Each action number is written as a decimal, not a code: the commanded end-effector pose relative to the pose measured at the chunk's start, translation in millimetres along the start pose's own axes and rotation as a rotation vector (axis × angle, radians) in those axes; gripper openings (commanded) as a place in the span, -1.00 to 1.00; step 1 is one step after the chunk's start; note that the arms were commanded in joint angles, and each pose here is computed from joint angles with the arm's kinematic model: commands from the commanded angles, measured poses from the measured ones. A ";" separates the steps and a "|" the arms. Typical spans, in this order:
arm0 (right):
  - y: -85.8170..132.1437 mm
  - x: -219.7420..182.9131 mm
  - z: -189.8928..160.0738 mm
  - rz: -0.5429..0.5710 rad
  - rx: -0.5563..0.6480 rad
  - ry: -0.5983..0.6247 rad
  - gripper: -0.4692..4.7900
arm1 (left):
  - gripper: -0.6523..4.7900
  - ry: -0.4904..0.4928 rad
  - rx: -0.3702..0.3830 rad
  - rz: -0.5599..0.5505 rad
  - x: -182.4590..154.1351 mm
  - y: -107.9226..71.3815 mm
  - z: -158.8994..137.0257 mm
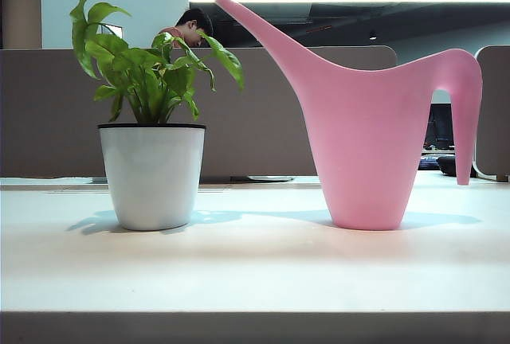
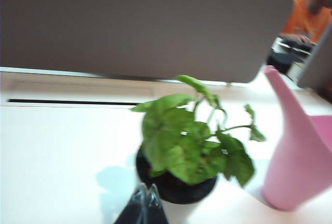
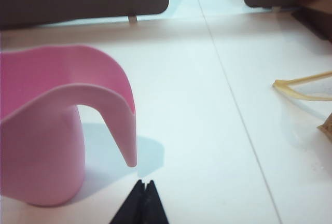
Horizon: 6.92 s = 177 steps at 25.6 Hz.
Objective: Pick up the watering can from the table, water the potted plant, and put the can back.
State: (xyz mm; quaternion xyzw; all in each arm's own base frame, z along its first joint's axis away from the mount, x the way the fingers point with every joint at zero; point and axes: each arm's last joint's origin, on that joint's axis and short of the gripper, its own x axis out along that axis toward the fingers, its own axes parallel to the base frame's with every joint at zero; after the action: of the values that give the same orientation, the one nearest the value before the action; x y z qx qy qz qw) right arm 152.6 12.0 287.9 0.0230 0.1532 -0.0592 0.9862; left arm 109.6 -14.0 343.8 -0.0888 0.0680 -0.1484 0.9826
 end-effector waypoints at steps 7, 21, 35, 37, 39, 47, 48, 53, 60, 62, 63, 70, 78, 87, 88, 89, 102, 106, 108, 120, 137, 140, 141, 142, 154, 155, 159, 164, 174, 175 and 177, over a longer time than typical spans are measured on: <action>7.7 23.6 -2.9 0.069 -0.127 0.066 -0.52 | -0.78 0.173 -0.002 -0.185 16.1 -18.1 -5.5; 19.4 74.2 -14.6 0.112 -0.131 0.107 0.48 | -0.78 0.198 0.139 -0.257 15.6 -30.7 -10.5; 25.0 104.9 -22.7 0.113 -0.108 0.085 0.58 | -0.78 0.193 0.182 -0.262 15.5 -32.5 -10.9; 26.3 111.4 -24.8 0.114 -0.107 0.077 0.58 | -0.78 0.193 0.181 -0.262 15.5 -32.5 -10.9; 27.7 119.0 -28.7 0.113 -0.107 0.079 0.58 | -0.78 0.192 0.182 -0.262 15.5 -32.5 -10.8; 31.3 151.3 -47.5 0.084 -0.112 0.067 0.58 | -0.78 0.189 0.182 -0.262 15.6 -32.6 -10.5; 31.3 153.2 -48.5 0.074 -0.112 0.063 0.58 | -0.78 0.187 0.182 -0.262 15.6 -32.6 -10.4; 28.5 156.4 -47.4 0.051 -0.114 0.034 0.58 | -0.78 0.187 0.182 -0.263 15.6 -32.6 -10.4; 20.7 157.9 -42.2 0.208 -0.211 -0.014 0.48 | -0.78 0.187 0.183 -0.263 15.6 -32.6 -10.4; 16.3 158.6 -41.2 0.253 -0.204 -0.022 0.35 | -0.78 0.187 0.183 -0.262 15.6 -32.5 -10.4; 12.8 159.2 -40.4 0.248 -0.199 -0.029 0.32 | -0.78 0.188 0.182 -0.262 15.6 -32.5 -10.4; -4.4 160.6 -33.6 0.262 -0.151 -0.085 0.32 | -0.78 0.188 0.182 -0.262 15.6 -32.6 -10.4; -5.1 166.1 -35.4 0.327 -0.122 -0.113 0.33 | -0.78 0.189 0.182 -0.262 15.6 -32.5 -10.6; -5.1 167.0 -35.2 0.328 -0.114 -0.121 -0.27 | -0.78 0.195 0.182 -0.262 15.5 -32.4 -11.2; -5.1 167.0 -35.2 0.328 -0.114 -0.121 -0.28 | -0.78 0.196 0.182 -0.262 15.5 -32.4 -11.3; -5.2 167.0 -35.2 0.327 -0.113 -0.121 -0.28 | -0.78 0.196 0.182 -0.262 15.5 -32.4 -11.3; -5.4 166.9 -33.7 0.319 -0.115 -0.137 -0.43 | -0.78 0.194 0.196 -0.263 15.5 -32.4 -11.3; -5.5 166.9 -33.5 0.315 -0.115 -0.139 -0.49 | -0.78 0.194 0.196 -0.263 15.5 -32.4 -11.3; -5.7 166.9 -33.0 0.309 -0.115 -0.144 -0.51 | -0.78 0.194 0.196 -0.263 15.5 -32.4 -11.3; -6.0 166.2 -28.3 0.292 -0.115 -0.194 -0.60 | -0.78 0.208 0.198 -0.262 15.3 -32.1 -12.6; -6.4 173.7 -46.4 0.293 -0.106 -0.072 -0.39 | -0.78 0.206 0.214 -0.263 15.3 -32.1 -12.6; -6.5 173.7 -46.0 0.292 -0.111 -0.077 -0.20 | -0.78 0.206 0.214 -0.263 15.3 -32.1 -12.6; -6.5 173.6 -45.8 0.292 -0.115 -0.079 -0.20 | -0.78 0.206 0.214 -0.263 15.3 -32.1 -12.6; -6.5 173.8 -46.0 0.288 -0.127 -0.080 -0.17 | -0.78 0.206 0.214 -0.263 15.3 -32.1 -12.6; -6.5 184.6 -57.4 0.282 -0.130 -0.067 0.11 | -0.78 0.206 0.214 -0.263 15.3 -32.1 -12.6; -6.5 185.2 -57.5 0.282 -0.130 -0.074 0.11 | -0.78 0.206 0.214 -0.263 15.3 -32.0 -12.6; -6.1 192.0 -60.8 0.287 -0.101 -0.094 0.23 | -0.78 0.207 0.214 -0.263 15.3 -32.0 -12.7; -5.7 194.0 -57.1 0.297 -0.107 -0.171 0.22 | -0.78 0.218 0.213 -0.262 15.4 -31.7 -14.2; -5.5 198.8 -59.8 0.296 -0.111 -0.216 0.20 | -0.78 0.233 0.212 -0.260 15.2 -31.4 -15.9; -5.6 199.1 -60.0 0.294 -0.111 -0.218 0.20 | -0.78 0.236 0.212 -0.260 15.2 -31.3 -16.1; -5.7 198.9 -59.3 0.292 -0.111 -0.225 0.20 | -0.78 0.236 0.211 -0.260 15.2 -31.3 -16.1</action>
State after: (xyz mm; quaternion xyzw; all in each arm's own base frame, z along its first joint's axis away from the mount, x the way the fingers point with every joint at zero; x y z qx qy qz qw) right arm 321.3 -11.9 165.0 -0.0146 0.0596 0.0910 0.9940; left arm 112.9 -50.8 331.2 0.0244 0.1588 -0.2906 0.9433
